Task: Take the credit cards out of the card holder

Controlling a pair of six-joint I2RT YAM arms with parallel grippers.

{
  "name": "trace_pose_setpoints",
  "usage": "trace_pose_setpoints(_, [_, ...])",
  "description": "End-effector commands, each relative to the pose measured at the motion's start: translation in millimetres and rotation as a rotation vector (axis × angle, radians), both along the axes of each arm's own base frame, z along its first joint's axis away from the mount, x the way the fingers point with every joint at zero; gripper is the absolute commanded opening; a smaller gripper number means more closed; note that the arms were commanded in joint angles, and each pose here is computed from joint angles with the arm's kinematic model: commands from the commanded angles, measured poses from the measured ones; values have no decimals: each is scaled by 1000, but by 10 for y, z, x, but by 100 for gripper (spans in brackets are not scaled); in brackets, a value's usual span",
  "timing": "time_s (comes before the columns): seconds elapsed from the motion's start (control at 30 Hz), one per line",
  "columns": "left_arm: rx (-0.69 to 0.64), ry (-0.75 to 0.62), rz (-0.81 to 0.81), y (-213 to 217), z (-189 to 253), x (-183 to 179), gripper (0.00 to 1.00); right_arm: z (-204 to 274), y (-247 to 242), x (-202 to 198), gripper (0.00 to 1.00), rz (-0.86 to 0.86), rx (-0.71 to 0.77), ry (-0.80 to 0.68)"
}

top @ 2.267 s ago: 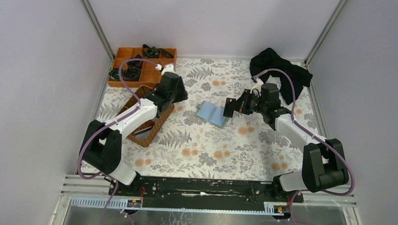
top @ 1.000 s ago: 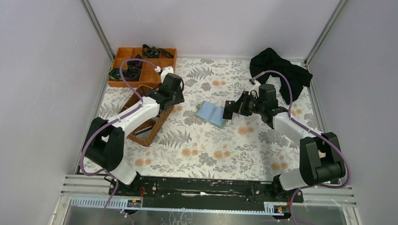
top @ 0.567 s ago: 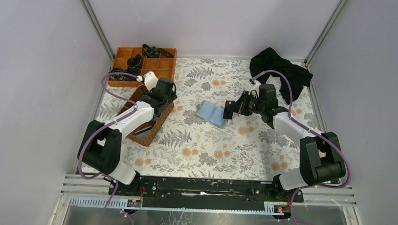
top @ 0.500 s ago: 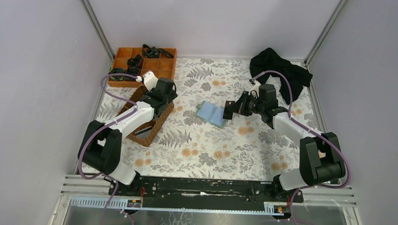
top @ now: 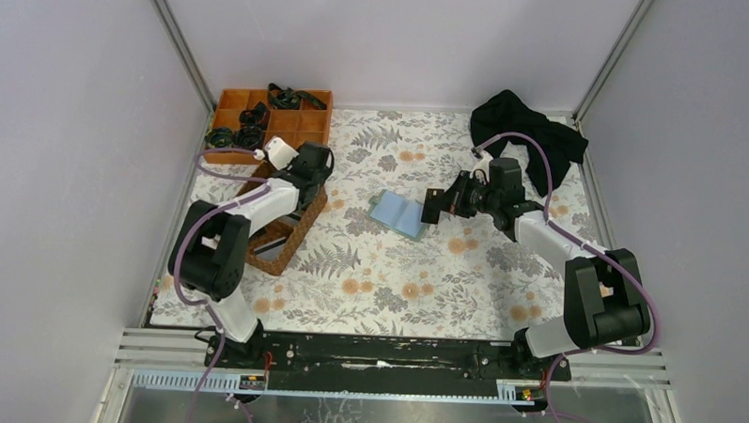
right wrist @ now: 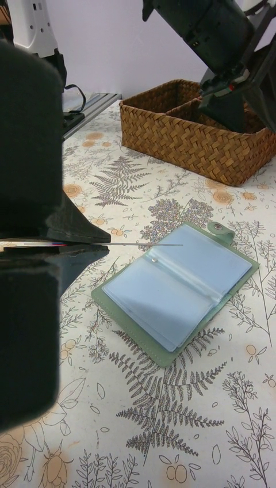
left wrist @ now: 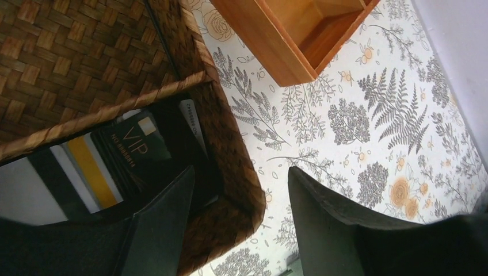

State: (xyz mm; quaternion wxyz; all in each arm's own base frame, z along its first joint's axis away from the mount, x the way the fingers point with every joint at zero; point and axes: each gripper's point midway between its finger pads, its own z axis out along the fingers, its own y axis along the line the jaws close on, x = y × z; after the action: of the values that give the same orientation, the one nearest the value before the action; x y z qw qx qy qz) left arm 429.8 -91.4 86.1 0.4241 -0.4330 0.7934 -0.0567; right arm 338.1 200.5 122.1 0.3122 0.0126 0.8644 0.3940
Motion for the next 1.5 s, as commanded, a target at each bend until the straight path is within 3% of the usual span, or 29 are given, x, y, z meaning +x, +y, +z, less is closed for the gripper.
trace_pose_setpoints(0.0, [-21, -29, 47, 29, 15, 248, 67, 240, 17, 106, 0, 14, 19, -80])
trace_pose_setpoints(0.1, [-17, -3, 20, -25, -79, 306, 60, 223, 32, 103, 0, 20, 25, -72])
trace_pose_setpoints(0.2, [-26, 23, -27, -110, -172, 348, 46, 216, 31, 101, 0, 20, 25, -71])
trace_pose_setpoints(0.33, [-82, 54, -78, -250, -231, 287, 37, 205, 34, 106, 0, 19, 27, -65])
trace_pose_setpoints(0.7, [-181, 35, -243, -797, -85, -239, 33, 214, 63, 99, 0, 36, 38, -55])
trace_pose_setpoints(1.0, [-161, 56, -389, -1269, -86, -471, 63, 262, 99, 90, 0, 56, 58, -62])
trace_pose_setpoints(1.33, [-36, -97, -412, -1109, 654, -333, 96, 425, 164, 125, 0, 76, 74, -77])
trace_pose_setpoints(1.47, [24, -165, -337, -862, 922, -383, 97, 524, 414, 154, 0, 119, 46, -79])
